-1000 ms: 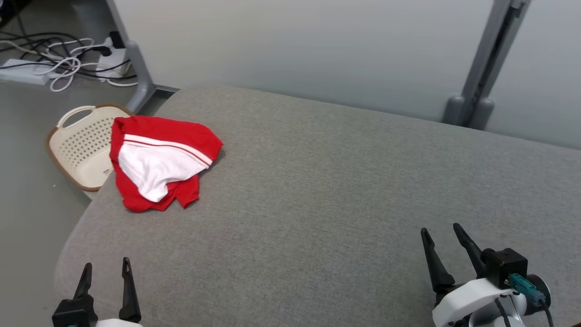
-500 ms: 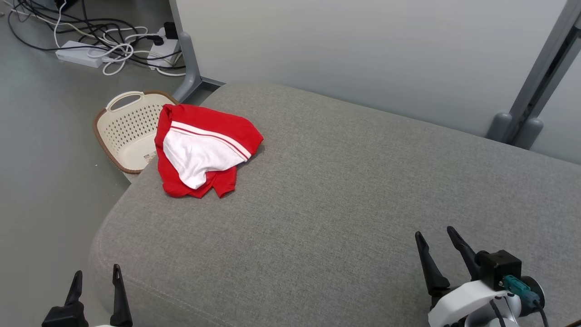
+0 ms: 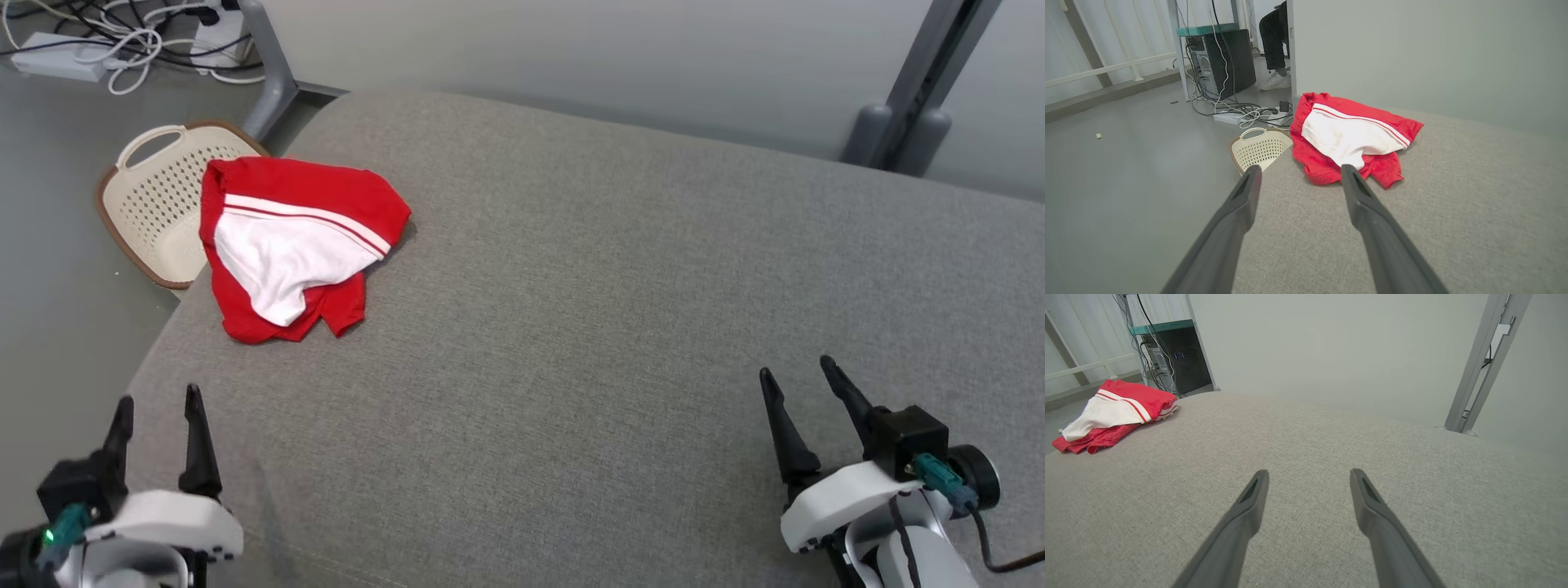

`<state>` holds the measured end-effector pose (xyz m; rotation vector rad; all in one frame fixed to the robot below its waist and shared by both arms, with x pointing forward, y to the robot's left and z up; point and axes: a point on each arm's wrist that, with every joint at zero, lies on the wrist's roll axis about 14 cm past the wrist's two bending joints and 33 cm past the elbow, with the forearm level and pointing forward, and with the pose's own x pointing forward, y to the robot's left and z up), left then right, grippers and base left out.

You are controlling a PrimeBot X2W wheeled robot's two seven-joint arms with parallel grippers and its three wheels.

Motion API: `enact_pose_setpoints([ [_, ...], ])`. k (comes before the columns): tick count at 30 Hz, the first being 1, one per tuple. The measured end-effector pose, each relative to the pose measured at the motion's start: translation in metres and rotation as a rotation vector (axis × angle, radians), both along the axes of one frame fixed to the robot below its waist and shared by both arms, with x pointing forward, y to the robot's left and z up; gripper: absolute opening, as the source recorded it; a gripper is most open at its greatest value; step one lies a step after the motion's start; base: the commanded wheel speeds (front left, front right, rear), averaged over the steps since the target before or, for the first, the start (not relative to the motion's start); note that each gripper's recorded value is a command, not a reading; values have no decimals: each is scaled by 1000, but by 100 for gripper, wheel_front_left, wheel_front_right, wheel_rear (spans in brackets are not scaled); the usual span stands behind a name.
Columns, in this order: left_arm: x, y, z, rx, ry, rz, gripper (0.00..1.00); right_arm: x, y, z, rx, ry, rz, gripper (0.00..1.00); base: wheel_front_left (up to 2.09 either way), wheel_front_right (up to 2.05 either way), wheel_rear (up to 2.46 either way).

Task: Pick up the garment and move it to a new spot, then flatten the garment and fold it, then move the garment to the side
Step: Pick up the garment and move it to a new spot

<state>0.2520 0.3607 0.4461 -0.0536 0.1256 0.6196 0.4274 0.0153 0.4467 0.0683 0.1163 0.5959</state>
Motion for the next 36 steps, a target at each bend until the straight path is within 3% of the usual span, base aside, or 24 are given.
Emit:
enact_pose_setpoints([
  [9, 95, 13, 13, 77, 29, -111, 100, 36, -16, -15, -20, -13, -53, 100, 0, 0, 0],
  [17, 156, 15, -24, 50, 154, -169, 100, 66, -42, -27, -40, -34, -108, 100, 0, 0, 0],
  [26, 197, 24, -83, -36, 363, -164, 100, 82, -77, -48, -63, -19, -186, 100, 0, 0, 0],
  [31, 201, 23, -108, -110, 466, -142, 100, 83, -90, -55, -75, -10, -218, 100, 0, 0, 0],
  [32, 202, 23, -109, -126, 475, -134, 87, 83, -92, -56, -77, -9, -222, 100, 0, 0, 0],
  [33, 203, 22, -111, -137, 488, -131, 48, 83, -93, -56, -78, -9, -225, 100, 0, 0, 0],
  [34, 204, 22, -112, -142, 492, -130, 0, 84, -94, -56, -78, -9, -227, 100, 0, 0, 0],
  [36, 205, 21, -112, -157, 493, -126, 0, 84, -94, -54, -77, -11, -230, 100, 0, 0, 0],
])
